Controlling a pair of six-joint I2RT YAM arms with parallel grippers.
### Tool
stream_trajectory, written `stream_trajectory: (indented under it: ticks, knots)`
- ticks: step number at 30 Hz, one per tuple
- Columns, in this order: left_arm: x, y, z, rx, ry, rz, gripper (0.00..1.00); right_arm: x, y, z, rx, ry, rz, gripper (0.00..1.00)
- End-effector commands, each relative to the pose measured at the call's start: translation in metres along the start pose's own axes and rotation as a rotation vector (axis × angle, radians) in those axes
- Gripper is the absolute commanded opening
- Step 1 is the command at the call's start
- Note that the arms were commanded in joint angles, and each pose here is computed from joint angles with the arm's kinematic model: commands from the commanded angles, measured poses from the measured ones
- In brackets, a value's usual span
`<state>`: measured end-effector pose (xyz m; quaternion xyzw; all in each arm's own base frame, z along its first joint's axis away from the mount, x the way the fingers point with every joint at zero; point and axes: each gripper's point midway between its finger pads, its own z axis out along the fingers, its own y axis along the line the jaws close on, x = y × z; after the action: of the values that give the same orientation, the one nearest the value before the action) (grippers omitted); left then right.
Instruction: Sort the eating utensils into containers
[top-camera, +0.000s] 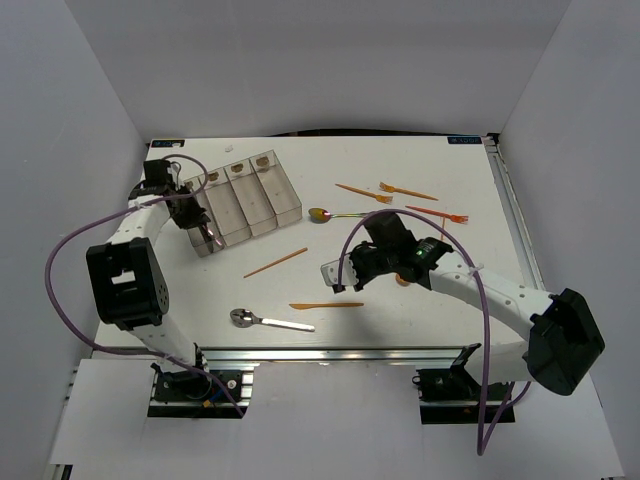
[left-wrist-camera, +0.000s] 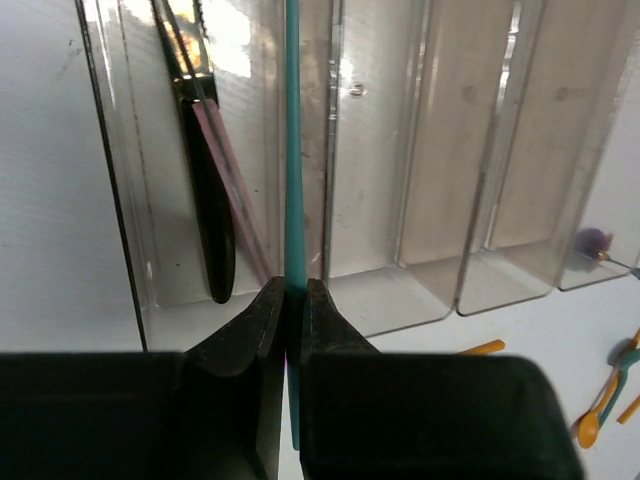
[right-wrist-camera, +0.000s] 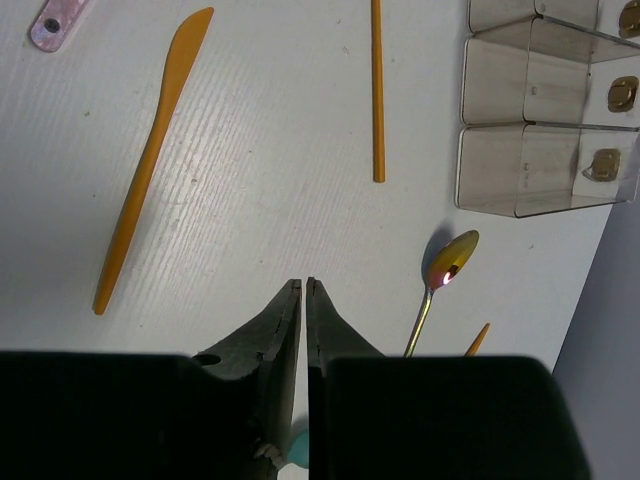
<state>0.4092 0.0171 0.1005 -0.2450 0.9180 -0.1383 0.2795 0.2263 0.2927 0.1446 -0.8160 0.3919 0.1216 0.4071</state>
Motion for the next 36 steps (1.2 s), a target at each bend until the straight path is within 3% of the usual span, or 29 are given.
stream_trajectory:
  ticks: [1, 6, 14, 19, 22, 26, 30, 36]
  knots:
    - [-0.011, 0.006, -0.002, -0.029, -0.030, 0.013, 0.00, -0.004, -0.005, -0.004, 0.034, -0.023, 0.007, 0.12]
    - [-0.007, 0.017, 0.005, -0.071, -0.030, 0.012, 0.06, -0.002, -0.004, -0.003, 0.027, -0.026, 0.020, 0.12]
    - [-0.008, 0.022, 0.005, -0.090, -0.048, 0.010, 0.44, -0.005, 0.011, 0.002, -0.021, -0.059, 0.063, 0.14]
    - [-0.013, 0.018, 0.001, -0.081, -0.066, 0.007, 0.46, -0.003, 0.024, 0.006, -0.058, -0.066, 0.098, 0.15]
    - [-0.023, 0.005, -0.014, -0.035, -0.098, 0.012, 0.46, -0.003, 0.034, 0.009, -0.094, -0.071, 0.146, 0.17]
    - [-0.030, -0.024, -0.050, 0.088, -0.140, 0.054, 0.49, -0.008, 0.062, 0.016, -0.227, -0.101, 0.305, 0.31]
    - [-0.005, -0.047, -0.084, 0.244, -0.160, 0.081, 0.55, -0.008, 0.086, 0.029, -0.335, -0.071, 0.488, 0.37]
    - [0.025, -0.052, -0.146, 0.320, -0.311, 0.079, 0.87, -0.002, 0.098, 0.051, -0.375, 0.054, 0.676, 0.42]
